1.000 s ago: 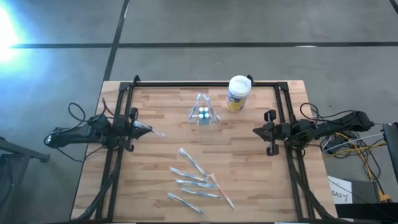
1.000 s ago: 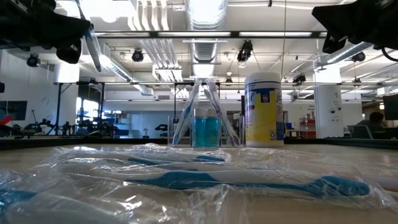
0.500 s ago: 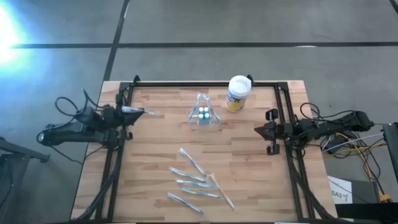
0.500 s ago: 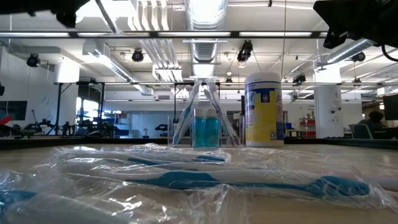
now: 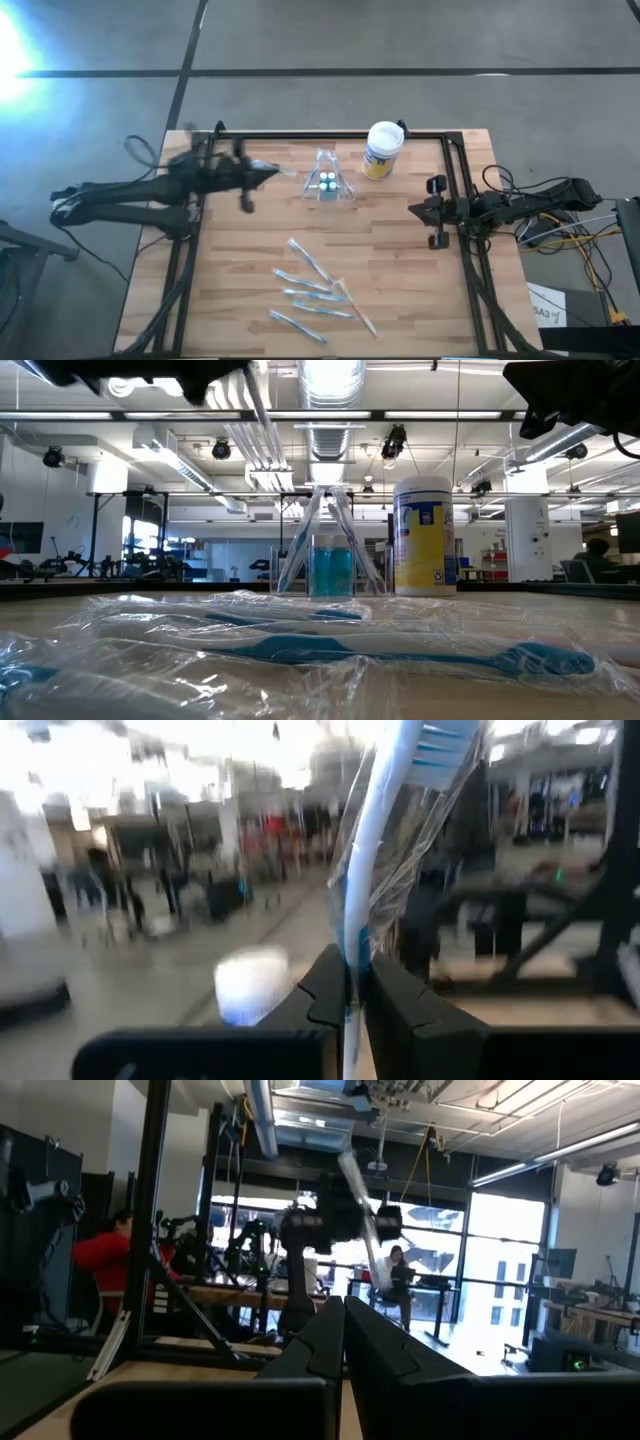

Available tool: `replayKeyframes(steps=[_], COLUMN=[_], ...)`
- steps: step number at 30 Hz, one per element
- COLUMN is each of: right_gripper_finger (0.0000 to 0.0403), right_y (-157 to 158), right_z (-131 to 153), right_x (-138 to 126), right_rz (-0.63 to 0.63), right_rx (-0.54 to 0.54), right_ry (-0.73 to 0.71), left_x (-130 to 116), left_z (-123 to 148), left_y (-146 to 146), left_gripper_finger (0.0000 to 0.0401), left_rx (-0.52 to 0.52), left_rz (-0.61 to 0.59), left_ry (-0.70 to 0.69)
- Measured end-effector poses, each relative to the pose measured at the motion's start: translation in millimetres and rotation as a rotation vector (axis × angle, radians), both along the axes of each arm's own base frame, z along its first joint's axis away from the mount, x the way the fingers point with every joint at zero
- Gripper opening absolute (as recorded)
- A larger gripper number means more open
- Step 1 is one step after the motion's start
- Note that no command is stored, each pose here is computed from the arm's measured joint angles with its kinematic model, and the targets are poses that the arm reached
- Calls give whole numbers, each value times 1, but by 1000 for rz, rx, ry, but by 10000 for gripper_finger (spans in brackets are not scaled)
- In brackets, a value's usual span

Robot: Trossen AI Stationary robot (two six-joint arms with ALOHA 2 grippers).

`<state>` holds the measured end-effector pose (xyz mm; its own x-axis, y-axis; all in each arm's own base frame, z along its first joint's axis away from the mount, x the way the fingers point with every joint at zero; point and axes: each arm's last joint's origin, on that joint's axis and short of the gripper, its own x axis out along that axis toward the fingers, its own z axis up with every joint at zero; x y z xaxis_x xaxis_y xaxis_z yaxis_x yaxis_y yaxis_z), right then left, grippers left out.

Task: Pick & Place toothbrushing station
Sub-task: Put the blue toothbrush into the transparent organizer

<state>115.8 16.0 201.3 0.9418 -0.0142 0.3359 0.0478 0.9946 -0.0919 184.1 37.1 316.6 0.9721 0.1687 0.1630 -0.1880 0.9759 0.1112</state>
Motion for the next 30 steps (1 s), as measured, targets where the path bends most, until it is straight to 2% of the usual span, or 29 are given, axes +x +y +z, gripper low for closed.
replayKeyframes(steps=[3, 5, 9, 19, 24, 30], right_gripper_finger=[8, 8, 8, 8, 8, 8], right_y=[0, 0, 0, 0, 0, 0], right_z=[0, 0, 0, 0, 0, -1], right_x=[0, 0, 0, 0, 0, 1], right_rz=[0, 0, -1, -7, -7, -8], right_rx=[0, -2, -4, -22, -22, -24], right_ry=[1, 1, 2, 3, 5, 11], left_x=[15, 20, 30, 55, 65, 74], left_z=[-20, -25, -48, -83, -102, -122], left_y=[19, 31, 50, 63, 70, 77], left_gripper_finger=[22, 23, 22, 23, 22, 21], left_rx=[-60, -87, -148, -187, -260, -299], left_rz=[10, 15, 28, -4, 8, 30], left_ry=[88, 79, 146, 219, 258, 279])
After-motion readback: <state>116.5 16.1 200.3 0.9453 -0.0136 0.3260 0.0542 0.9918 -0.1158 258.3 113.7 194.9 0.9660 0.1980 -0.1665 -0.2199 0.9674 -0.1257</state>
